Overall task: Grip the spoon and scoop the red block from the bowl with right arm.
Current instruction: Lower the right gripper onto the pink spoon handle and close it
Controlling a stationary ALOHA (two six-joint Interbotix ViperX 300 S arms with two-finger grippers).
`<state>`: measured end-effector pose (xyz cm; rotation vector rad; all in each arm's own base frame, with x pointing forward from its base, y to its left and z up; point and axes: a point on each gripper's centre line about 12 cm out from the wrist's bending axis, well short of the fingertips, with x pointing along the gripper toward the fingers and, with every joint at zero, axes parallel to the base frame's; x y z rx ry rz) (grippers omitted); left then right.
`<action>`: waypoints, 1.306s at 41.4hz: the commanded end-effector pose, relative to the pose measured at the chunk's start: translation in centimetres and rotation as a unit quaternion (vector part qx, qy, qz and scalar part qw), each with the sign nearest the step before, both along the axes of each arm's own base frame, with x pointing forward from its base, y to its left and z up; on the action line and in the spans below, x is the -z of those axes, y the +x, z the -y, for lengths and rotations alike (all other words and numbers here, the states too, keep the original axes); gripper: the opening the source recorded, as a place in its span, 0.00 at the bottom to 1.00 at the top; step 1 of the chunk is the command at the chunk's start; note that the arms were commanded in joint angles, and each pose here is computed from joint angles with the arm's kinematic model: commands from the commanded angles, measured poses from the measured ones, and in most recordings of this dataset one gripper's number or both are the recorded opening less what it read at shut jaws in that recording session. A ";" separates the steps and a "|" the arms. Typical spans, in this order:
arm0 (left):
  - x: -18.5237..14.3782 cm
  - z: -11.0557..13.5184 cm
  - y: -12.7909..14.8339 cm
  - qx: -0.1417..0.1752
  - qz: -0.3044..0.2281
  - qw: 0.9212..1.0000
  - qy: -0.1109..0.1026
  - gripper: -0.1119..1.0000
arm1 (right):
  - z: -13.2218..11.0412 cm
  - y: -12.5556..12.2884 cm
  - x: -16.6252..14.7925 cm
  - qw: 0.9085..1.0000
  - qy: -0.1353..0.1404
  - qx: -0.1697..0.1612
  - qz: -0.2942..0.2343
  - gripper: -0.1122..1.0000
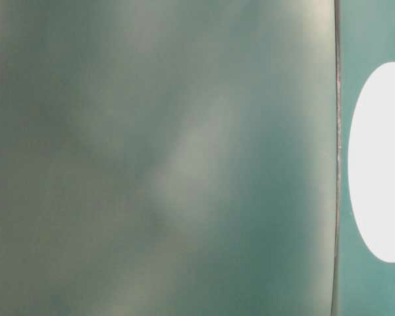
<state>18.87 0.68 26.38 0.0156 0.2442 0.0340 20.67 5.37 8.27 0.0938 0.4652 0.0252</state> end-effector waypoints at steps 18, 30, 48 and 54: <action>-0.8 -0.1 0.3 -0.001 0.010 1.000 0.003 0.13 | -0.3 0.2 0.0 1.000 -0.005 -0.012 0.013 0.49; -0.8 -0.1 0.3 -0.001 0.010 1.000 0.003 0.13 | -0.3 0.0 0.5 1.000 -0.015 -0.015 0.003 0.49; -0.8 -0.1 0.3 -0.001 0.008 1.000 0.003 0.13 | -0.3 0.0 0.5 1.000 -0.018 -0.017 0.010 0.49; -0.8 -0.1 0.3 -0.001 0.009 1.000 0.003 0.13 | -0.2 0.0 0.5 1.000 -0.019 -0.016 0.007 0.49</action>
